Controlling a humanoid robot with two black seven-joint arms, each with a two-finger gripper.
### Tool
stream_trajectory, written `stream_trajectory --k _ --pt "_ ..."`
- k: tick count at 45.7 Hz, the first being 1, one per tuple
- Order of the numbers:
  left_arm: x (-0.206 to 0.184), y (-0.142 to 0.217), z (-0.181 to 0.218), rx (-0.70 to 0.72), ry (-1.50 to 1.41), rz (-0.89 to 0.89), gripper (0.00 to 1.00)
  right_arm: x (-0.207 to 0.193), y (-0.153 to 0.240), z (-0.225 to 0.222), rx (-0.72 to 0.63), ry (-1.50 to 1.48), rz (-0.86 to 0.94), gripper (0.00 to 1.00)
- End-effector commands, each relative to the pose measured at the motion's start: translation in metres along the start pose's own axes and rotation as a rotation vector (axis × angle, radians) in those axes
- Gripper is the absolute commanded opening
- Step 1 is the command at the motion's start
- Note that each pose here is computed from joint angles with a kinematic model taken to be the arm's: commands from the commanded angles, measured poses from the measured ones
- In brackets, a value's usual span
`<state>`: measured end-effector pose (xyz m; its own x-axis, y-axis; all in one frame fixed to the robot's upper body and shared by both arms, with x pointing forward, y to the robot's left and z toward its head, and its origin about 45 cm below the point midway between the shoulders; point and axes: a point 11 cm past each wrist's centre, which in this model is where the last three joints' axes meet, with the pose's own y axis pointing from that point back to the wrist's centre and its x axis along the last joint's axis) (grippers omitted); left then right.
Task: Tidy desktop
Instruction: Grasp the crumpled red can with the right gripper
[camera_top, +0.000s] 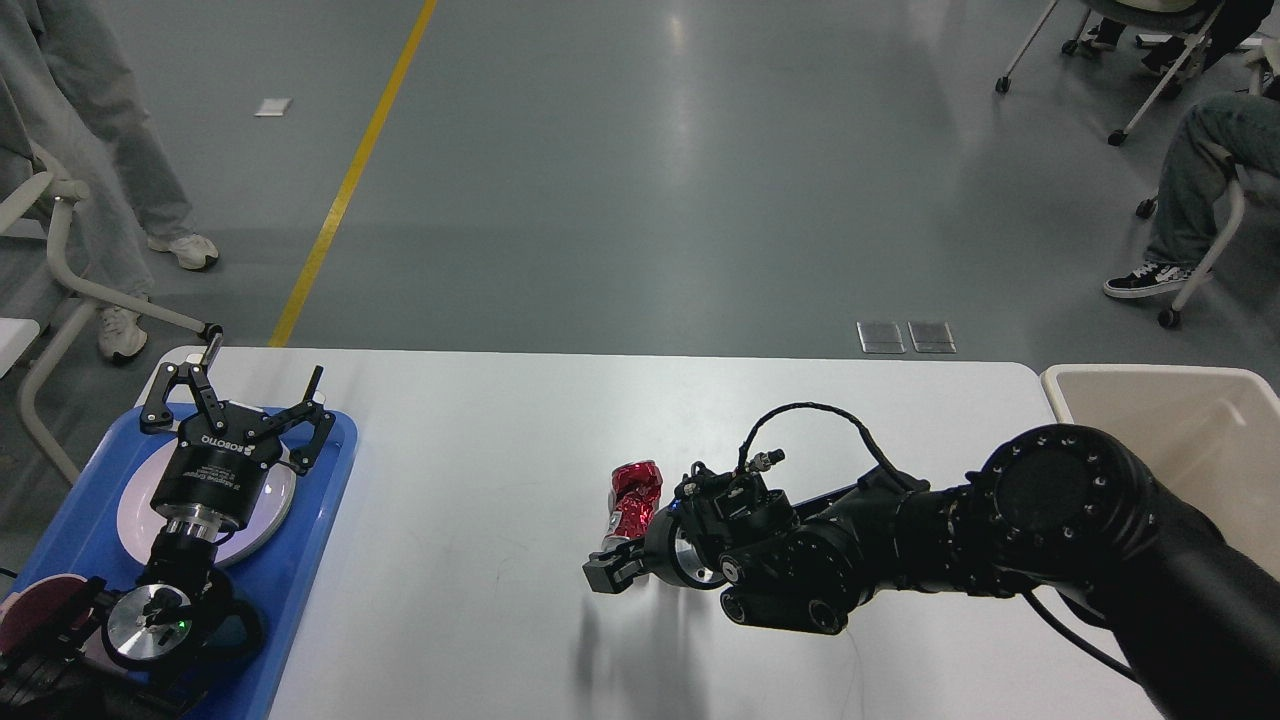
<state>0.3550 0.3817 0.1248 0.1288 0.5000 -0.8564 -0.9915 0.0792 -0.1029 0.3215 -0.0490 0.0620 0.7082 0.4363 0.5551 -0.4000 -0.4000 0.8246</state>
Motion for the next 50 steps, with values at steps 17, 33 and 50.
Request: stream_trajectory --k 17,33,50 --pt "0.0 0.0 0.0 0.0 0.0 0.0 0.96 -0.014 -0.005 0.008 -0.02 -0.028 -0.008 0.69" --pt "0.0 0.0 0.0 0.0 0.0 0.0 0.96 -0.018 -0.007 0.007 -0.018 -0.037 -0.001 0.42" --pt "0.0 0.0 0.0 0.0 0.0 0.0 0.96 -0.019 -0.006 0.011 -0.061 -0.042 0.001 0.0"
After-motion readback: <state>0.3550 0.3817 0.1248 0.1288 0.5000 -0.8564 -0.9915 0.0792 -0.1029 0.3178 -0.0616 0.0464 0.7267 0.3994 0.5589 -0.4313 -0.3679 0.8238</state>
